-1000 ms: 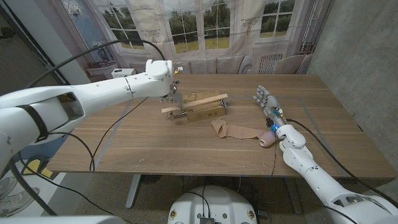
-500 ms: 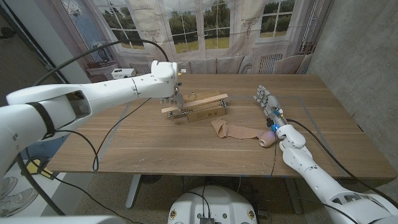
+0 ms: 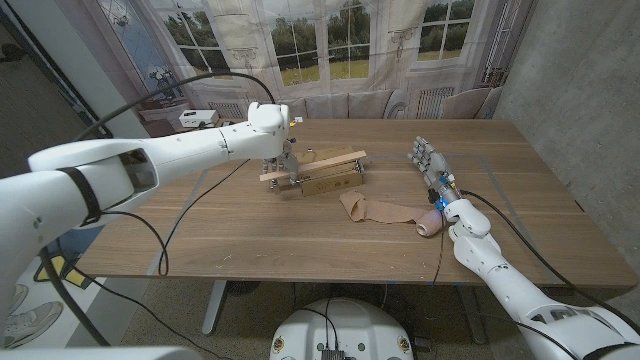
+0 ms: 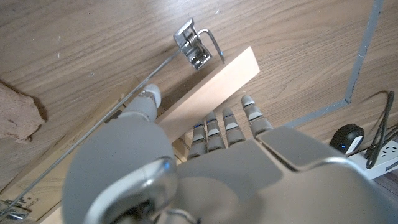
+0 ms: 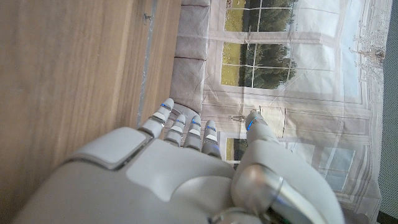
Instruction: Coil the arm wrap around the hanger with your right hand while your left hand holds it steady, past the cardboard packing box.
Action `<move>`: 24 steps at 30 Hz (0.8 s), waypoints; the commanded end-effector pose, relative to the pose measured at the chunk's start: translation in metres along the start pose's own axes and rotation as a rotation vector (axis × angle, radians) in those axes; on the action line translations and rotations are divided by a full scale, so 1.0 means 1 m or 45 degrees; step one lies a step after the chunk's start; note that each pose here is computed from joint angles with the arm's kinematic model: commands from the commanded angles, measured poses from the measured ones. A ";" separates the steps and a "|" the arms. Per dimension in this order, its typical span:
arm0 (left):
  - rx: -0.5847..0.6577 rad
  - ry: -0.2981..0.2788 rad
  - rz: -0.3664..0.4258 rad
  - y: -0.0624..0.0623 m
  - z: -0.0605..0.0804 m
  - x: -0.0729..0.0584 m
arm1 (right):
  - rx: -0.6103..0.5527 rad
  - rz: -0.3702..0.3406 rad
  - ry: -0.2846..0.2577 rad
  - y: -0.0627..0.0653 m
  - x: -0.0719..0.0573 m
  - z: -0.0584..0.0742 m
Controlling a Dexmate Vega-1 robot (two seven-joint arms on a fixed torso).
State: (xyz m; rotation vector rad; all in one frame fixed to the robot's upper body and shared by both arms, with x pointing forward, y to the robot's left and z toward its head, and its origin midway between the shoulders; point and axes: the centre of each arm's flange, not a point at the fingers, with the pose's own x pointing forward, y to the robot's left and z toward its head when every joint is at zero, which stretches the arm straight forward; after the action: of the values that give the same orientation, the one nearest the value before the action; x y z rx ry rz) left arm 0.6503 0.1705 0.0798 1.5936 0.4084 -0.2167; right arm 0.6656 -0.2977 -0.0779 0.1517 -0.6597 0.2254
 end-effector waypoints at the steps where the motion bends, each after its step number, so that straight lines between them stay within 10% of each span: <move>1: 0.000 -0.036 -0.014 0.002 -0.001 0.011 | 0.009 -0.010 0.008 -0.001 0.003 -0.004; 24: -0.118 -0.166 0.096 -0.003 -0.003 0.031 | -0.006 -0.026 0.024 0.001 0.005 -0.005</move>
State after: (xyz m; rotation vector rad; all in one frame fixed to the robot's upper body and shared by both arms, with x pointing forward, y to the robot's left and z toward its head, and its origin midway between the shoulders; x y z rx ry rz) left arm 0.6690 0.1767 0.0696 1.5317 0.3703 -0.2627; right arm 0.6715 -0.2965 -0.0787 0.1555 -0.6475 0.2102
